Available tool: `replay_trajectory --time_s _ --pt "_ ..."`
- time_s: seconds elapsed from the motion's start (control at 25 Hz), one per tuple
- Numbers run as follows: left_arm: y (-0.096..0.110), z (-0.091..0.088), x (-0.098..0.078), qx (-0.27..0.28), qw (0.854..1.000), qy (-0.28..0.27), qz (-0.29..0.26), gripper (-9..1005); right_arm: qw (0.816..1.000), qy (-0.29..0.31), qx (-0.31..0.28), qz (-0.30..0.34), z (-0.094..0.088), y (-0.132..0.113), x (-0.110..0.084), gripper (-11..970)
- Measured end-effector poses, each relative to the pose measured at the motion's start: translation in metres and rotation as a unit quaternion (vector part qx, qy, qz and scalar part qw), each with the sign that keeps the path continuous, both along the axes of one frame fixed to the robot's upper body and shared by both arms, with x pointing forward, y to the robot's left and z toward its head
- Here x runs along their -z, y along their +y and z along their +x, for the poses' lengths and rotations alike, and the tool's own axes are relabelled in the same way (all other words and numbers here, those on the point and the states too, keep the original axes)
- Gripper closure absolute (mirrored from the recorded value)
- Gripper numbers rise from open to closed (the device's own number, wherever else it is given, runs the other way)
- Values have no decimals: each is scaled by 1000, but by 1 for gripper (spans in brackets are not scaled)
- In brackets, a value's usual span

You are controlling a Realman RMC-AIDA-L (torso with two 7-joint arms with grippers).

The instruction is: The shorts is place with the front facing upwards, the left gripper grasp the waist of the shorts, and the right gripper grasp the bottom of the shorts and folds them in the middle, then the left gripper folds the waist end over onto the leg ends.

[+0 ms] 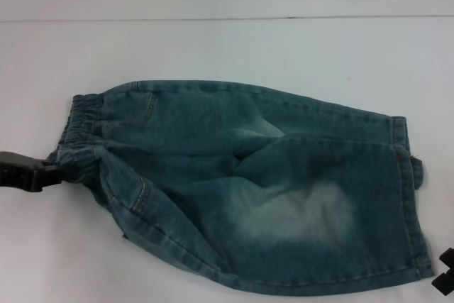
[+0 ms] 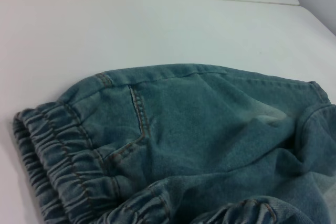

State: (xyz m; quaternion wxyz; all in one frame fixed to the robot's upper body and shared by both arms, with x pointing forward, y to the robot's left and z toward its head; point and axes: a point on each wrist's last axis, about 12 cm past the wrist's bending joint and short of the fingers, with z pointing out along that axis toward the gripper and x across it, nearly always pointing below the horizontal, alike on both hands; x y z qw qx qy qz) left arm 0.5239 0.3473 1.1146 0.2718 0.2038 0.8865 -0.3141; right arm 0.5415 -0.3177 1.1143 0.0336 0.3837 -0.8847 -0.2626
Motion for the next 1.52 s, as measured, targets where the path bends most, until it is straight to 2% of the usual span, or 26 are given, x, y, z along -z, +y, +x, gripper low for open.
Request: replay_trajectory --time_s 0.48,1.0,1.16,1.36,1.52 --pt "-1 -4 5 0 1000 6 -4 948 999 -28 6 14 6 14 10 414" --pt "-1 -6 6 -1 1000 6 -9 943 999 -29 8 27 4 13 17 824" --pt "2 -5 4 -10 1000 13 -12 941 999 -34 14 34 5 12 16 904" --pt "13 -2 -2 -43 999 18 -23 940 992 -74 70 75 10 -1 12 923" --pt "20 3 -2 -84 996 18 -22 938 969 -125 144 158 9 -13 12 923"
